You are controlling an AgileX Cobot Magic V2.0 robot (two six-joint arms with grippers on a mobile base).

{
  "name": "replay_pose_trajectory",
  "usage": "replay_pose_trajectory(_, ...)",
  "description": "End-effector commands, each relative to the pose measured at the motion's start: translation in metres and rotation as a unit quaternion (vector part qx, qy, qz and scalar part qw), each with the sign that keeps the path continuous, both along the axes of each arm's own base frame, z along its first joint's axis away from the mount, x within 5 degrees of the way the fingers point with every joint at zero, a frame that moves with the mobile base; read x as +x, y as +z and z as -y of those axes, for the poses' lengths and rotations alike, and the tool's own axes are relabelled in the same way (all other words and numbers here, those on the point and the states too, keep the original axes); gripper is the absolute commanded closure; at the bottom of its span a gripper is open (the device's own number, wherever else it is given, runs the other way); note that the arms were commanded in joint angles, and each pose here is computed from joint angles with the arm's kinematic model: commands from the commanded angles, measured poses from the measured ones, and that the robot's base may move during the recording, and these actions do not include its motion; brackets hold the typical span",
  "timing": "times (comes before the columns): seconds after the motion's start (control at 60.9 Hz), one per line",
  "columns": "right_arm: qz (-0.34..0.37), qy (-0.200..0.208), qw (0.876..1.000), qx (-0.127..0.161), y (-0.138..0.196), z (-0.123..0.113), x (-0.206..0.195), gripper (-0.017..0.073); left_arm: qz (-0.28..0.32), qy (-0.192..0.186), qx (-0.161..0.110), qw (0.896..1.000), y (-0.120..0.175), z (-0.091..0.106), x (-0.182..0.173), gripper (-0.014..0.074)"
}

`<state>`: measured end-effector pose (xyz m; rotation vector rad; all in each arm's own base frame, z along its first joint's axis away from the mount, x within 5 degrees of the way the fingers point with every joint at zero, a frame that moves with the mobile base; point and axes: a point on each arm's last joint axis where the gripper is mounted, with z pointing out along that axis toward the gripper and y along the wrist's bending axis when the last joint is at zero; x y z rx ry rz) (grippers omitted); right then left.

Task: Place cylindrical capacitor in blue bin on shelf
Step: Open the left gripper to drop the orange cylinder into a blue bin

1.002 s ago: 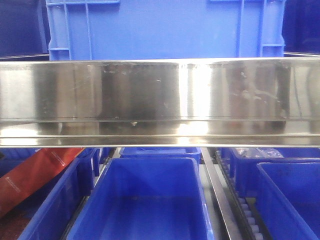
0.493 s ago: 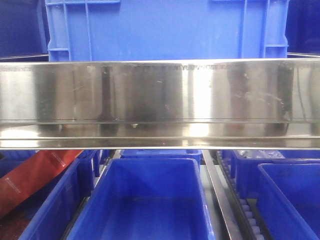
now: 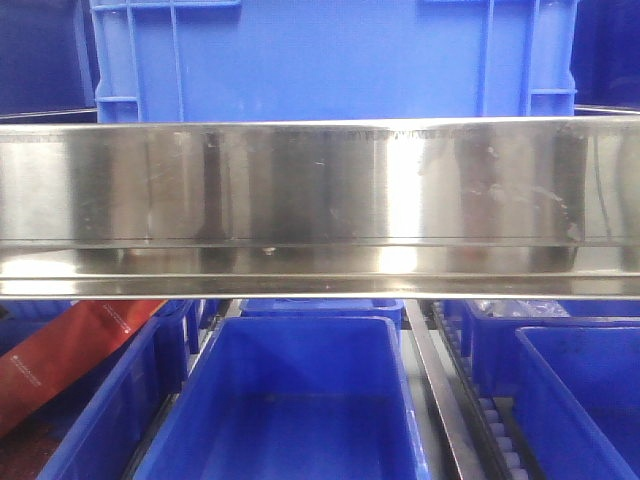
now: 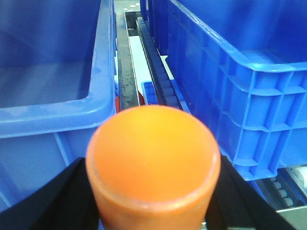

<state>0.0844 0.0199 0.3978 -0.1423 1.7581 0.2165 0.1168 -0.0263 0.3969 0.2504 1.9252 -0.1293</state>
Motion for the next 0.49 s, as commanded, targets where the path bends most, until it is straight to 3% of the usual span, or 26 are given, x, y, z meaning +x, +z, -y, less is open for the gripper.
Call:
replay_pose_trajectory(0.0, 0.014, -0.001, 1.0, 0.002, 0.003, 0.0005, -0.0013, 0.0708, 0.014, -0.004, -0.005, 1.0, 0.0024, 0.0009, -0.0002, 0.0704)
replay_pose_trajectory(0.476, 0.014, -0.001, 1.0, 0.002, 0.003, 0.0005, -0.0013, 0.0708, 0.023, -0.003, -0.007, 1.0, 0.0047, 0.0009, -0.0001, 0.0704)
